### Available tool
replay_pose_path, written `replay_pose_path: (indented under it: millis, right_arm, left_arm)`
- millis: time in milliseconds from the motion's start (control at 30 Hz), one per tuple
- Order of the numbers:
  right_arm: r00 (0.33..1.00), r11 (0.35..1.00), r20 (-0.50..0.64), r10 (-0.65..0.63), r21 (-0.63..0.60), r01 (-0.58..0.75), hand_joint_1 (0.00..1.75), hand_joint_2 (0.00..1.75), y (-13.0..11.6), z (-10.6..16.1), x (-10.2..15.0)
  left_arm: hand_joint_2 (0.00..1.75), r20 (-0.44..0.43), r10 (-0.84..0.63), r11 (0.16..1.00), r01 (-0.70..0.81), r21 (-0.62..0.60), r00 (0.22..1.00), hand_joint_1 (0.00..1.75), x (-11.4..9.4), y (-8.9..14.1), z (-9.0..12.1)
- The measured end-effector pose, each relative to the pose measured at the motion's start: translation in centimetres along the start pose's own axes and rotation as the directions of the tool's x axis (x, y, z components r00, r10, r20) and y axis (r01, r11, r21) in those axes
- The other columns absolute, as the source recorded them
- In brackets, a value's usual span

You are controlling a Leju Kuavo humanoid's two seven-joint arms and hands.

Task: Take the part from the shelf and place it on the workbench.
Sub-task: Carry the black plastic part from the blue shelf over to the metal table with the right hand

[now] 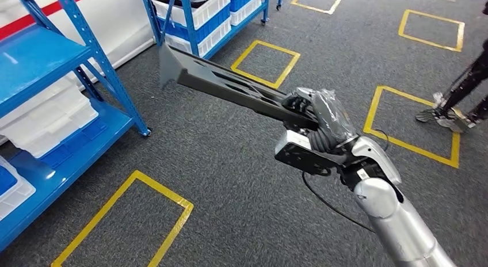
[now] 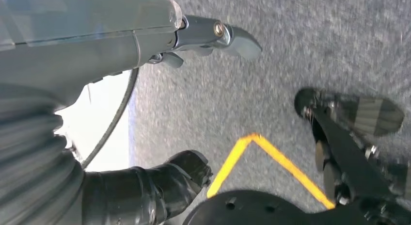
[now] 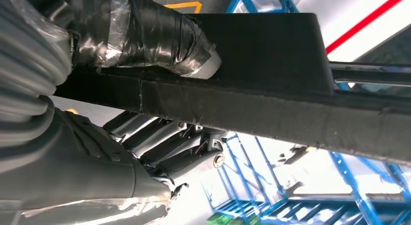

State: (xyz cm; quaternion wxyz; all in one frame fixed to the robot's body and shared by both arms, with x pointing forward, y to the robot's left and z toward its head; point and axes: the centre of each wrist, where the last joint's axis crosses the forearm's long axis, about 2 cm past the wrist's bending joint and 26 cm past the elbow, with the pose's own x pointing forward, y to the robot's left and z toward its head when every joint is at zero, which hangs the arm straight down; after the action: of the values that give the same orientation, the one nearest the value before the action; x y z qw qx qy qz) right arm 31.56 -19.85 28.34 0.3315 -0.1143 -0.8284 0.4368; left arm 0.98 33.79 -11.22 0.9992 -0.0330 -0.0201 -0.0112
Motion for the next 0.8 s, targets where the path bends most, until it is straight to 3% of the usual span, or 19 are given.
replay_pose_path:
  millis: [267, 800]
  right_arm:
    - [1.0, 0.999, 0.009, -0.029, 0.028, 0.028, 1.75, 1.75, 1.9, -2.2, 1.0]
    - [1.0, 0.999, 0.005, -0.007, 0.032, 0.006, 1.75, 1.75, 2.2, -4.4, 1.7]
  left_arm:
    - [1.75, -0.023, 0.015, 1.0, -0.014, 0.023, 1.0, 0.0, -0.4, 1.7, 0.3]
    - [1.75, -0.059, -0.007, 0.999, 0.01, 0.044, 0.998, 0.0, -0.8, 3.0, 0.6]
